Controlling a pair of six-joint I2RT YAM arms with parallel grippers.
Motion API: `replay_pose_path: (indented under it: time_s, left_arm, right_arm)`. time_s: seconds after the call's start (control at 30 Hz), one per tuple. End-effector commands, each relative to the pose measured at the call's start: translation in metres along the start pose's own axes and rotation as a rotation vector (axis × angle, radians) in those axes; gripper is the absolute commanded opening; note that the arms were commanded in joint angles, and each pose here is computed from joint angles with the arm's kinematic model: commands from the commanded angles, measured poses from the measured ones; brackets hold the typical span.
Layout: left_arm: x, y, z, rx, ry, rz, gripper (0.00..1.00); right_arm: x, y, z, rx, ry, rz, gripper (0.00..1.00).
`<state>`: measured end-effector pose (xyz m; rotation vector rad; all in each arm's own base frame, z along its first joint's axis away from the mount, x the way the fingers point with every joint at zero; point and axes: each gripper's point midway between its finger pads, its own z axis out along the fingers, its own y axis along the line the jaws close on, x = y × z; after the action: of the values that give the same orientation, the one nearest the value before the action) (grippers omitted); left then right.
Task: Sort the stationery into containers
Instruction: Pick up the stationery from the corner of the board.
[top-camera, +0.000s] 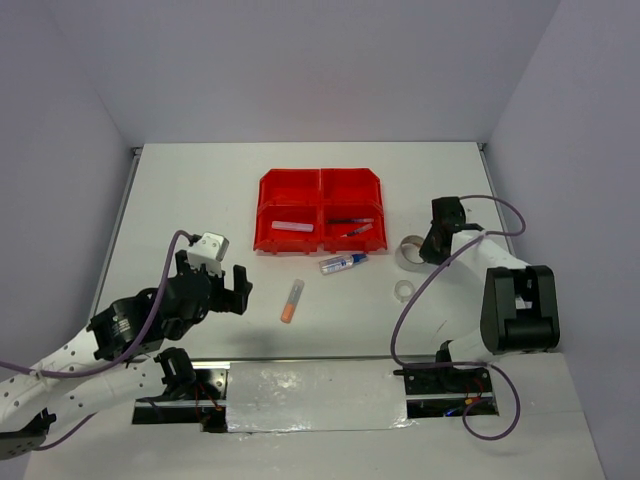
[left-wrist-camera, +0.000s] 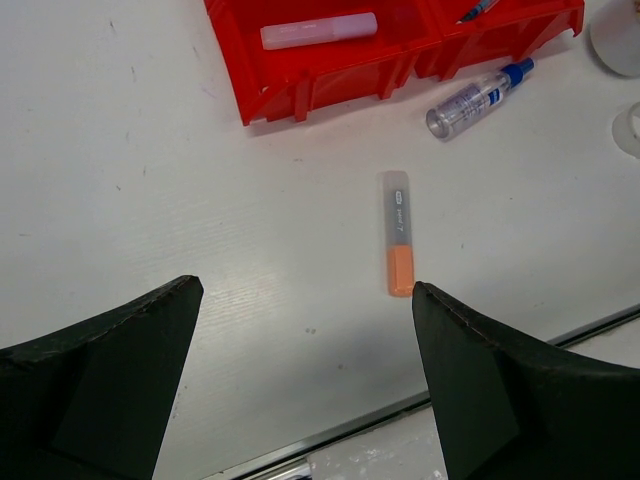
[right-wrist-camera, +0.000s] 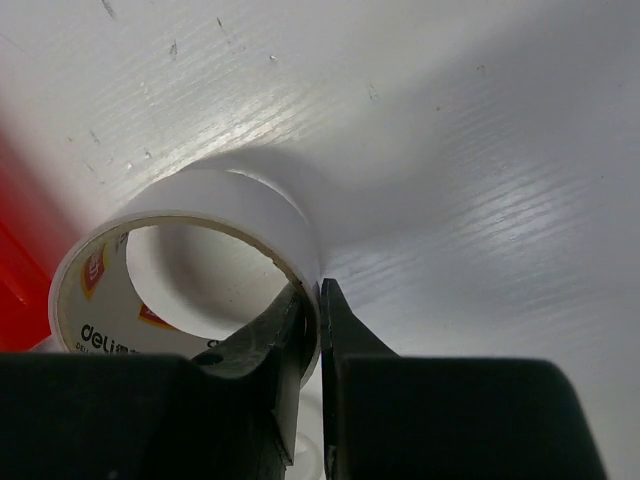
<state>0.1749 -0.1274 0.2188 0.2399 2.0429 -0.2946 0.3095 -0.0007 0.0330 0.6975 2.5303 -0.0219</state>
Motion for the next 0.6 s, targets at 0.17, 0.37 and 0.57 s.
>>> replay_pose_path:
  time_s: [0.17, 0.37, 0.57]
  left_arm:
    - [-0.01, 0.0, -0.002, 0.001, -0.035, -0.029, 0.99]
    - [-0.011, 0.002, -0.003, -0.009, -0.043, -0.038, 0.99]
    - [-0.011, 0.003, -0.003, -0.019, -0.04, -0.037, 0.99]
  right_arm:
    - [-0.074, 0.028, -0.058, -0.104, -0.202, 0.029, 0.02]
    - [-0.106, 0.058, -0.087, -0.167, -0.252, 0.001, 0.0]
    - [-0.132, 0.103, -0.104, -0.205, -0.273, -0.061, 0.0]
